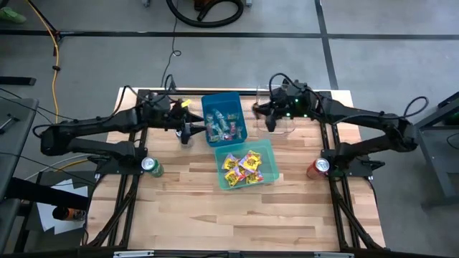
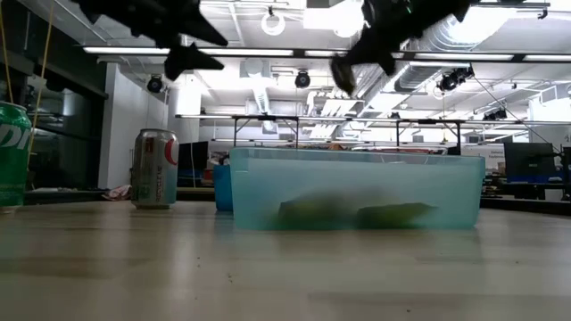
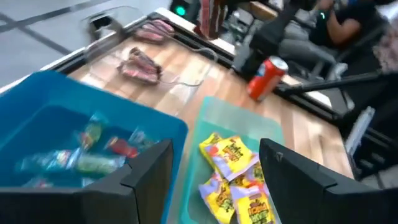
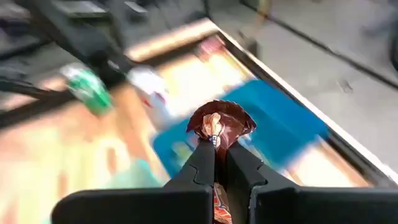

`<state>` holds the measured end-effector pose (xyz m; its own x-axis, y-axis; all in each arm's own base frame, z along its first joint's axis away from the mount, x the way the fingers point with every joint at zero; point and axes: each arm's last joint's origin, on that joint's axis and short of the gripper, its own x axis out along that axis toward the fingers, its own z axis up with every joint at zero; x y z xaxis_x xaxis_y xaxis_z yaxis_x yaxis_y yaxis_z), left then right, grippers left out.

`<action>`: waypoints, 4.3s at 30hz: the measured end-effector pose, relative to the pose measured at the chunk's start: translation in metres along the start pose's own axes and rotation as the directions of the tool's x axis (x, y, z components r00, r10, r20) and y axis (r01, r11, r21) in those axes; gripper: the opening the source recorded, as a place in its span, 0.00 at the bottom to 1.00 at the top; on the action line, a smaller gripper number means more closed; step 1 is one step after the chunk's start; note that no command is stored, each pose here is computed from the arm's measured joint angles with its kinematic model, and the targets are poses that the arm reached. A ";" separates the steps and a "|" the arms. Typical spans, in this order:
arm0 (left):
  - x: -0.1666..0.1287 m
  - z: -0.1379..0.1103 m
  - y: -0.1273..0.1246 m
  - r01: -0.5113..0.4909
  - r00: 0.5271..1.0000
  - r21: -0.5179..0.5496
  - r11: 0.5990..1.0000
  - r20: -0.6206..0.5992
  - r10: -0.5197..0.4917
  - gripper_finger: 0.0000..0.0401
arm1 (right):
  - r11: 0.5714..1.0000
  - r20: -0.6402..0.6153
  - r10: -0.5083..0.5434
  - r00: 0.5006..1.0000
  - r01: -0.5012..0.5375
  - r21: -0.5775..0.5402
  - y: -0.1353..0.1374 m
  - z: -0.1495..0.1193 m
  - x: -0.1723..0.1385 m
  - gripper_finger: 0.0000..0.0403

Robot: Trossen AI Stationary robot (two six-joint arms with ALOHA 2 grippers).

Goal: Sort candy
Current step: Put the brown candy into the transparent bin

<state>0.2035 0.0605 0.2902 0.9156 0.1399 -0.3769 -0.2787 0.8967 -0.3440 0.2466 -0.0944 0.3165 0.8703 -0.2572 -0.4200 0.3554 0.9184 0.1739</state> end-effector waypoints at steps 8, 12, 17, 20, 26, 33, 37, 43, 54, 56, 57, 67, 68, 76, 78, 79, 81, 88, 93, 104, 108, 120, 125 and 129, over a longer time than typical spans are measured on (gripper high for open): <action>-0.003 -0.029 0.010 0.019 0.996 -0.184 0.983 0.086 -0.003 0.56 | 0.912 -0.180 -0.290 0.940 0.329 0.244 -0.060 -0.080 -0.011 0.01; -0.004 -0.030 0.011 0.009 0.995 -0.207 0.978 0.100 0.012 0.56 | 0.809 -0.233 -0.322 0.918 0.394 0.435 -0.077 -0.106 -0.010 0.02; -0.004 -0.030 0.011 -0.015 0.993 -0.207 0.978 0.109 0.038 0.56 | 0.785 -0.259 -0.323 0.910 0.410 0.465 -0.081 -0.109 -0.008 0.13; -0.004 -0.030 0.011 -0.020 0.993 -0.193 0.981 0.113 0.042 0.56 | 0.793 -0.247 -0.327 0.912 0.407 0.453 -0.080 -0.100 -0.009 0.26; -0.004 -0.030 0.012 -0.021 0.993 -0.190 0.982 0.112 0.043 0.56 | 0.797 -0.290 -0.340 0.895 0.438 0.416 -0.079 -0.083 -0.016 0.52; -0.004 -0.030 0.012 -0.022 0.993 -0.189 0.982 0.112 0.044 0.56 | 0.733 -0.200 -0.524 0.828 0.558 0.390 -0.087 -0.034 -0.036 0.63; -0.004 -0.030 0.012 -0.022 0.993 -0.189 0.982 0.112 0.044 0.56 | 0.554 -0.218 -0.697 0.683 0.706 0.441 -0.103 -0.008 -0.057 0.63; -0.003 -0.030 0.012 -0.024 0.993 -0.189 0.982 0.112 0.046 0.56 | 0.371 -0.363 -0.725 0.586 0.775 0.511 -0.147 -0.001 -0.060 0.63; -0.003 -0.030 0.012 -0.020 0.993 -0.217 0.976 0.112 0.045 0.56 | 0.066 -0.660 -0.547 0.515 0.812 0.579 -0.228 -0.049 -0.023 0.63; -0.003 -0.030 0.012 -0.020 0.993 -0.217 0.976 0.112 0.045 0.56 | 0.024 -0.666 -0.546 0.508 0.804 0.593 -0.233 -0.052 -0.017 0.63; -0.003 -0.030 0.012 -0.020 0.993 -0.217 0.976 0.112 0.046 0.56 | 0.003 -0.689 -0.536 0.488 0.817 0.576 -0.235 -0.056 -0.015 0.63; -0.003 -0.030 0.012 -0.021 0.993 -0.217 0.976 0.112 0.046 0.56 | -0.188 -0.833 -0.378 0.404 0.847 0.497 -0.254 -0.098 0.010 0.63; -0.003 -0.030 0.012 -0.021 0.993 -0.217 0.976 0.112 0.047 0.56 | -0.199 -0.839 -0.368 0.401 0.847 0.492 -0.256 -0.101 0.012 0.63; -0.003 -0.030 0.012 -0.022 0.992 -0.215 0.976 0.113 0.048 0.56 | -0.210 -0.845 -0.345 0.408 0.844 0.493 -0.262 -0.110 0.023 0.63; -0.003 -0.030 0.012 -0.023 0.993 -0.216 0.976 0.112 0.048 0.56 | -0.193 -0.845 -0.350 0.405 0.851 0.489 -0.264 -0.112 0.024 0.63; -0.003 -0.030 0.012 -0.023 0.993 -0.216 0.976 0.112 0.048 0.56 | -0.193 -0.846 -0.349 0.403 0.853 0.485 -0.264 -0.113 0.025 0.63; -0.003 -0.030 0.012 -0.023 0.993 -0.216 0.976 0.112 0.048 0.56 | -0.194 -0.849 -0.346 0.399 0.855 0.481 -0.264 -0.115 0.026 0.61; -0.003 -0.030 0.012 -0.022 0.993 -0.218 0.976 0.112 0.048 0.56 | -0.153 -0.852 -0.329 0.406 0.868 0.473 -0.262 -0.117 0.028 0.49; -0.003 -0.030 0.012 -0.022 0.993 -0.218 0.976 0.112 0.048 0.56 | -0.115 -0.852 -0.326 0.409 0.877 0.466 -0.258 -0.115 0.031 0.43; -0.003 -0.030 0.012 -0.019 0.993 -0.241 0.970 0.112 0.047 0.56 | -0.029 -0.871 -0.327 0.367 0.917 0.398 -0.251 -0.116 0.034 0.05; -0.003 -0.030 0.012 -0.019 0.993 -0.241 0.970 0.112 0.047 0.56 | 0.008 -0.871 -0.344 0.351 0.929 0.371 -0.247 -0.114 0.036 0.03; -0.003 -0.030 0.012 -0.019 0.993 -0.240 0.971 0.112 0.047 0.56 | 0.087 -0.835 -0.414 0.363 0.929 0.361 -0.226 -0.097 0.039 0.00; -0.003 -0.030 0.012 -0.019 0.993 -0.240 0.971 0.112 0.047 0.56 | 0.110 -0.794 -0.459 0.398 0.913 0.394 -0.217 -0.081 0.030 0.00; -0.003 -0.030 0.012 -0.019 0.993 -0.240 0.971 0.112 0.047 0.56 | 0.173 -0.769 -0.487 0.414 0.909 0.380 -0.202 -0.066 0.018 0.00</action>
<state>0.1885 0.0579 0.2619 0.9282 0.2283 -0.2939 -0.3575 0.7667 -0.5333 0.1677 -0.2650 0.2151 -0.0751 -0.3230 -0.9434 0.9819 -0.1890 -0.0134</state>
